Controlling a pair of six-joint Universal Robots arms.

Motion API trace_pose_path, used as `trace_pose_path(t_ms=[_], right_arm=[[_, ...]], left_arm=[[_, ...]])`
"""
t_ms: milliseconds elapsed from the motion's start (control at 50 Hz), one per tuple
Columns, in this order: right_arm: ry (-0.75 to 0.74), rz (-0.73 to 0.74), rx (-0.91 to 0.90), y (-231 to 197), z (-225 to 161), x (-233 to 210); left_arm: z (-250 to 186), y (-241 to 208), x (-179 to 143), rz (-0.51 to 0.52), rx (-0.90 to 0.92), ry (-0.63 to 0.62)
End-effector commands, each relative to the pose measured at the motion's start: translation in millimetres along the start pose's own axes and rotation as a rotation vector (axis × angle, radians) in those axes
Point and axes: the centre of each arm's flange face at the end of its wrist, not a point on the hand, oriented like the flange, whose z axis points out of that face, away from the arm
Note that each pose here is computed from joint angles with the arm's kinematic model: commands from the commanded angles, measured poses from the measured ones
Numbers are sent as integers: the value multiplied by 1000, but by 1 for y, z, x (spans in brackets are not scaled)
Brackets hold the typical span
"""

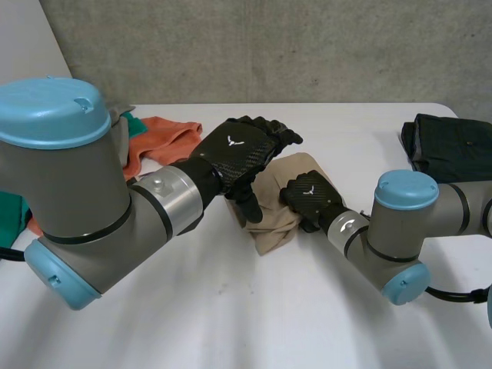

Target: Fold the laundry.

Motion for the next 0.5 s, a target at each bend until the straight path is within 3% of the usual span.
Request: trace_pose_path(t_ms=[20,120,300,500], right_arm=[[29,-18,43,-10,5,8],[126,-71,177,-35,13,36],[314,-164,437,-75,19,135],[539,-129,572,-49,-4,292]], left_arm=[[0,-1,-1,1,3,-2],[0,-2,0,3,8,-1],[0,-9,0,10,30,-1],[-4,-29,6,18,121,12]])
